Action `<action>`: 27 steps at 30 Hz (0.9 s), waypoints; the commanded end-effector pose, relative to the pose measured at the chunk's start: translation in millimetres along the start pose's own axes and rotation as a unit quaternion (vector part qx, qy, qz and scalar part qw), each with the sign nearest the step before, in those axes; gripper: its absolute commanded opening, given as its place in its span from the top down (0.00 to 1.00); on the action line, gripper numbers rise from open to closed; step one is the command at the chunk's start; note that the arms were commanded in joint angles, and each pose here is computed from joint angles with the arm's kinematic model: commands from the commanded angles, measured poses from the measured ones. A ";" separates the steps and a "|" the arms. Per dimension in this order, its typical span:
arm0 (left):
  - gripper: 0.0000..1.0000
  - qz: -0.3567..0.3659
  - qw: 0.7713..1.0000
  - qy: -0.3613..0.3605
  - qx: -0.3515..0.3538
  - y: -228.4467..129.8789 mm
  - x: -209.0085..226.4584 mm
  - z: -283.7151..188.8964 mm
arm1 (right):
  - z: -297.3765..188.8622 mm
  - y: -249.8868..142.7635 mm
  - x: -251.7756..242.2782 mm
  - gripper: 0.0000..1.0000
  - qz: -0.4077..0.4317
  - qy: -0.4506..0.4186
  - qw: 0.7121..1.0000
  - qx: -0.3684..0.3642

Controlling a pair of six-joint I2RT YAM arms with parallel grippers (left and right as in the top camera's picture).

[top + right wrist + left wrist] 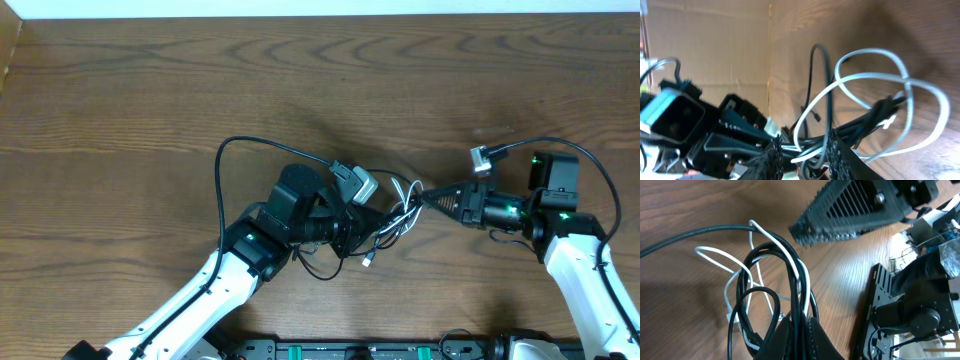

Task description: Untangle cables

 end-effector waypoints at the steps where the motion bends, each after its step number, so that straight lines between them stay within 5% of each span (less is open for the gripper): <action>1: 0.92 -0.051 0.999 0.002 -0.017 9.2 0.2 -1.8 | 5.2 -8.7 9.9 0.73 -0.032 0.019 0.999 0.025; 12: 0.92 -0.103 0.993 0.029 -0.042 16.3 20.1 -13.1 | 5.2 -23.6 -26.6 0.66 0.170 -0.108 0.980 0.005; 27: 0.92 -0.070 0.996 -0.009 -0.062 27.8 5.2 -9.6 | 3.5 -20.4 -34.2 0.56 0.301 -0.134 0.944 -0.032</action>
Point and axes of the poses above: each gripper's point midway between its finger pads, its own z axis out along the fingers, its own x axis along the line the jaws close on, y = z × x, the point moved 5 cm from there along -z, back along the fingers, and after that the axes turned 11 degrees about z, right-handed, at the moved point
